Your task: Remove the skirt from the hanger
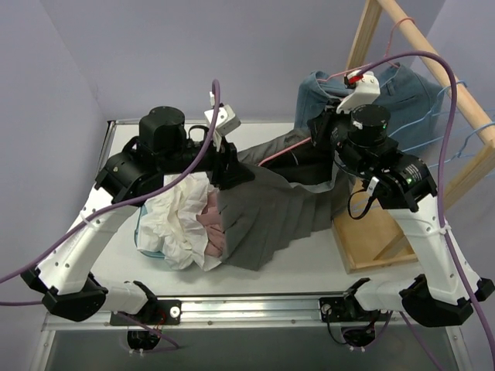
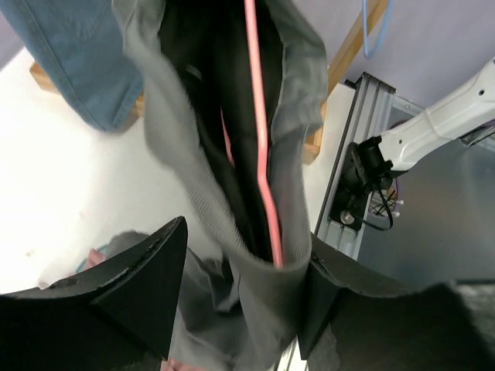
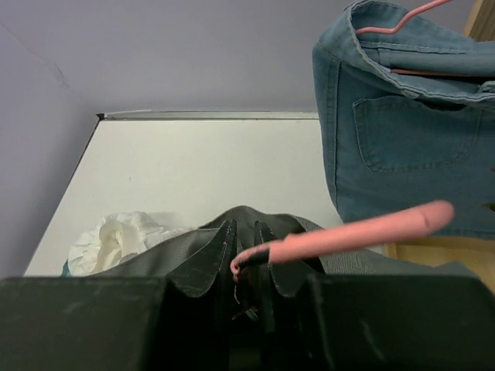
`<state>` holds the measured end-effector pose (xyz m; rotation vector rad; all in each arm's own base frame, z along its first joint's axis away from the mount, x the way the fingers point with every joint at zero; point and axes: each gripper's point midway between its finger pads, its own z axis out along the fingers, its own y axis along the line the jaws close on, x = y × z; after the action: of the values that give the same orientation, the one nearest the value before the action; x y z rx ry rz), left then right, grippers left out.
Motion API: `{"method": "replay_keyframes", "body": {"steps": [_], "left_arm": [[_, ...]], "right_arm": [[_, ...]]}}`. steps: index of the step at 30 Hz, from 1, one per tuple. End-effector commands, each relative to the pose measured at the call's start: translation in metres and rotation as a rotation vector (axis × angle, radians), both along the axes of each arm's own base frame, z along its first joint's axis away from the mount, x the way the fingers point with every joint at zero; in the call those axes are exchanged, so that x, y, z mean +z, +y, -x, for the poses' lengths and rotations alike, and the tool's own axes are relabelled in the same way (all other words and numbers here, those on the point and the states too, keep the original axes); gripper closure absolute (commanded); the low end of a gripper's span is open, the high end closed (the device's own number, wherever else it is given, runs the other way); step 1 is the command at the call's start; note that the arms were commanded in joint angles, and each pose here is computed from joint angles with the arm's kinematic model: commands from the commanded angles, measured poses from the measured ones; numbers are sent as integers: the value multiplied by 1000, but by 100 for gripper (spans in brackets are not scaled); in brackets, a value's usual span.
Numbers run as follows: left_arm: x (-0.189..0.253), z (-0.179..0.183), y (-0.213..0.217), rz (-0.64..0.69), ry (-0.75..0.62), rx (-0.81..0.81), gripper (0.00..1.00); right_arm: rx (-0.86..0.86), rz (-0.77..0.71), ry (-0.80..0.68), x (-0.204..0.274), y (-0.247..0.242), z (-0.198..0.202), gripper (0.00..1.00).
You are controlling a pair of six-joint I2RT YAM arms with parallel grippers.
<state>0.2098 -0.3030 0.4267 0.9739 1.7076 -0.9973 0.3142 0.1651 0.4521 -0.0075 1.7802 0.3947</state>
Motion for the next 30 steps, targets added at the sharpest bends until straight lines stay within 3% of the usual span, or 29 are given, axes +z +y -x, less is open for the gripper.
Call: {"method": "replay_keyframes", "body": {"steps": [1, 7, 11, 17, 22, 30], "left_arm": [[6, 3, 13, 22, -67, 28, 38], [-23, 14, 23, -20, -31, 29, 35], [-50, 29, 16, 9, 65, -27, 36], [-62, 34, 11, 32, 104, -55, 60], [-53, 32, 1, 85, 96, -84, 45], [-24, 69, -7, 229, 57, -308, 36]], "right_arm": [[-68, -17, -94, 35, -27, 15, 100], [-151, -31, -135, 60, -57, 35, 100], [-204, -33, -147, 72, -70, 39, 100], [-197, -85, -179, 84, -72, 45, 100], [-171, -105, -176, 90, -66, 46, 100], [-161, -120, -184, 94, -65, 47, 100]]}}
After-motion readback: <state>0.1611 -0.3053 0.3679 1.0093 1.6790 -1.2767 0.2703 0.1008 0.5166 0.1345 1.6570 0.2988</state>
